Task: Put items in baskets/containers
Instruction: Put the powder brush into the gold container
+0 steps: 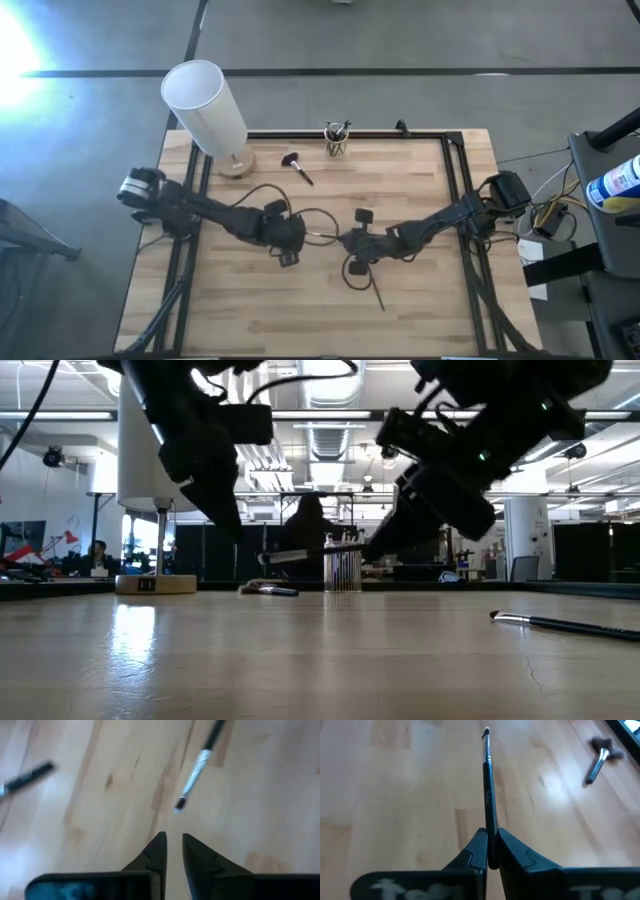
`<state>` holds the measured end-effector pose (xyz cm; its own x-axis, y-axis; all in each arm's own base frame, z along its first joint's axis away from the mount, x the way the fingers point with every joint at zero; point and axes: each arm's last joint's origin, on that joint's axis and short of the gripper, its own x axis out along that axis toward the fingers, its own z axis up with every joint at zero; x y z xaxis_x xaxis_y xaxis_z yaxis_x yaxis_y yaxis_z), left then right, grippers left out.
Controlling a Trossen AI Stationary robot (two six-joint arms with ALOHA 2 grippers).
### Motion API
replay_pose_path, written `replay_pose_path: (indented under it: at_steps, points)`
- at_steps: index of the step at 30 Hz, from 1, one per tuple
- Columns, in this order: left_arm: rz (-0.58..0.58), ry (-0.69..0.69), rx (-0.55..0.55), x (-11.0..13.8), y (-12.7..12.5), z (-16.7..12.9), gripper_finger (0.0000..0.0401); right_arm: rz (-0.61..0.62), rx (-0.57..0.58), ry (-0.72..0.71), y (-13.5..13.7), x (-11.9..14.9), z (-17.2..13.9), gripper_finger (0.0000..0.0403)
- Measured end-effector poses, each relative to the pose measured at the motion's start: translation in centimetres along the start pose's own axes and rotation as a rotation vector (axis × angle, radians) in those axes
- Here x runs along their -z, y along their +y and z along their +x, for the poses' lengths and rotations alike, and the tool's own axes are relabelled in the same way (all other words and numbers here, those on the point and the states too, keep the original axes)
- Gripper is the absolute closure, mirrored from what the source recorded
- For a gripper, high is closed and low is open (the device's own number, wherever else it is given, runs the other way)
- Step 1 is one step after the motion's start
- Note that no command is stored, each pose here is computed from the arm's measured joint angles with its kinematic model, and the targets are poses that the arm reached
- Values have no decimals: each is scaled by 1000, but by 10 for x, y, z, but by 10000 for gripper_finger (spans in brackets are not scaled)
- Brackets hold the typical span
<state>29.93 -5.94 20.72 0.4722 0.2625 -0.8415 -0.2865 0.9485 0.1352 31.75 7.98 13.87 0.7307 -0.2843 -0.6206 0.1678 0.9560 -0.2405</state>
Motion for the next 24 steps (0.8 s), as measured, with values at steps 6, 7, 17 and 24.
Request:
replay_pose_path:
  at_steps: [6,7,17,24]
  points:
    - [22,-193,79,23,-5,2,335,50,-10,-67,-2,16,-1,383]
    - [10,-233,92,27,-3,2,335,54,-10,-77,-3,18,-2,384]
    - [-114,-649,230,70,23,-8,334,150,80,-246,-23,21,-32,384]
    - [-212,-931,313,75,33,-17,334,258,-9,-565,-40,26,-55,384]
